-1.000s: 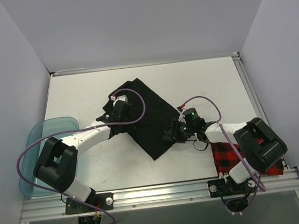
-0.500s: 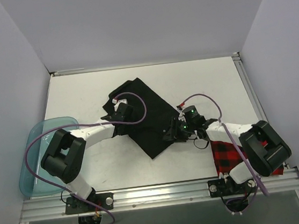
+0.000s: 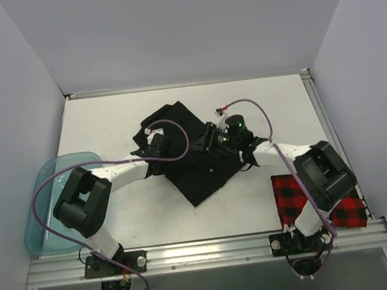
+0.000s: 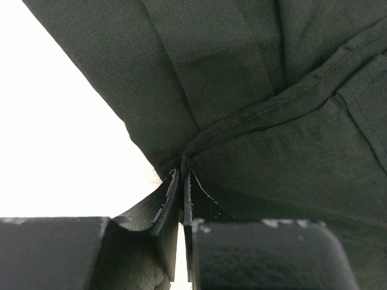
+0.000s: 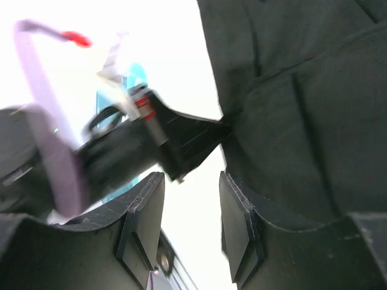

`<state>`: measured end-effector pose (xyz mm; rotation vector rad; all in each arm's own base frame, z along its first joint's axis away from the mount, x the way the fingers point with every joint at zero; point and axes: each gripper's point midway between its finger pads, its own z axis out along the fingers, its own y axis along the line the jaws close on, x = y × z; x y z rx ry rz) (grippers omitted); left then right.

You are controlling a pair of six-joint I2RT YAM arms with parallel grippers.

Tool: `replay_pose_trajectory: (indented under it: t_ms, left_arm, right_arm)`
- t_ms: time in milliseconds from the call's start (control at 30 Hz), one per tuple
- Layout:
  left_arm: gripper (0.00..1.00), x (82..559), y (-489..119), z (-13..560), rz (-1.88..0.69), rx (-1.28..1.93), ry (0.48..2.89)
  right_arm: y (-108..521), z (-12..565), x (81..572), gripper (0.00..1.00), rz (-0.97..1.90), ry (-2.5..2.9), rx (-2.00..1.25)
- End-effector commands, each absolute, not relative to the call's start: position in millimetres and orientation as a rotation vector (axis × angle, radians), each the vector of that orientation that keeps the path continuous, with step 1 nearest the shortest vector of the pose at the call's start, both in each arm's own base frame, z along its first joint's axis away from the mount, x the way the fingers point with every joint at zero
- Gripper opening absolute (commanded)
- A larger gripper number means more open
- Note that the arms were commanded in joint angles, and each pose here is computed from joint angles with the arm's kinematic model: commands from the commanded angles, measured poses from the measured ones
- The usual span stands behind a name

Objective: Fold and stack the long sleeve shirts
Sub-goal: Fold the shirt

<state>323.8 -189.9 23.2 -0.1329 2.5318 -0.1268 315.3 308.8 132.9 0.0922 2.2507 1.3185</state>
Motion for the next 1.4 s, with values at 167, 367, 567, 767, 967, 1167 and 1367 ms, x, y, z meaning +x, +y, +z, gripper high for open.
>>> replay_pose_trajectory:
  t_ms: [167,367,567,767,967,1167,1367]
  left_arm:
    - [0.13,348.0,-181.2,27.4,-0.102,-0.221,2.477]
    - [0.28,354.3,-176.2,40.5,-0.142,-0.259,2.447]
    - [0.72,339.9,-194.9,97.5,-0.315,-0.256,2.336]
    - [0.68,301.3,-242.2,145.2,-0.604,-0.238,2.214]
    - [0.30,271.4,-283.7,114.9,-0.889,-0.221,2.197]
    - [0.13,246.8,-277.7,20.8,-0.796,-0.239,2.421]
    - [0.10,235.3,-257.6,1.1,-0.754,-0.286,2.435]
  right_arm:
    - [327.6,39.7,332.8,0.42,1.438,2.279,0.234]
    - [307.4,-2.9,331.2,0.42,1.410,2.324,0.307]
    - [306.7,3.9,335.1,0.42,1.413,2.305,0.296]
    - [308.4,10.8,338.1,0.42,1.423,2.291,0.296]
    - [308.4,14.4,338.1,0.42,1.423,2.289,0.294]
    - [307.8,16.2,336.4,0.42,1.418,2.293,0.278]
    - [296.5,38.4,342.2,0.43,1.398,2.270,0.245]
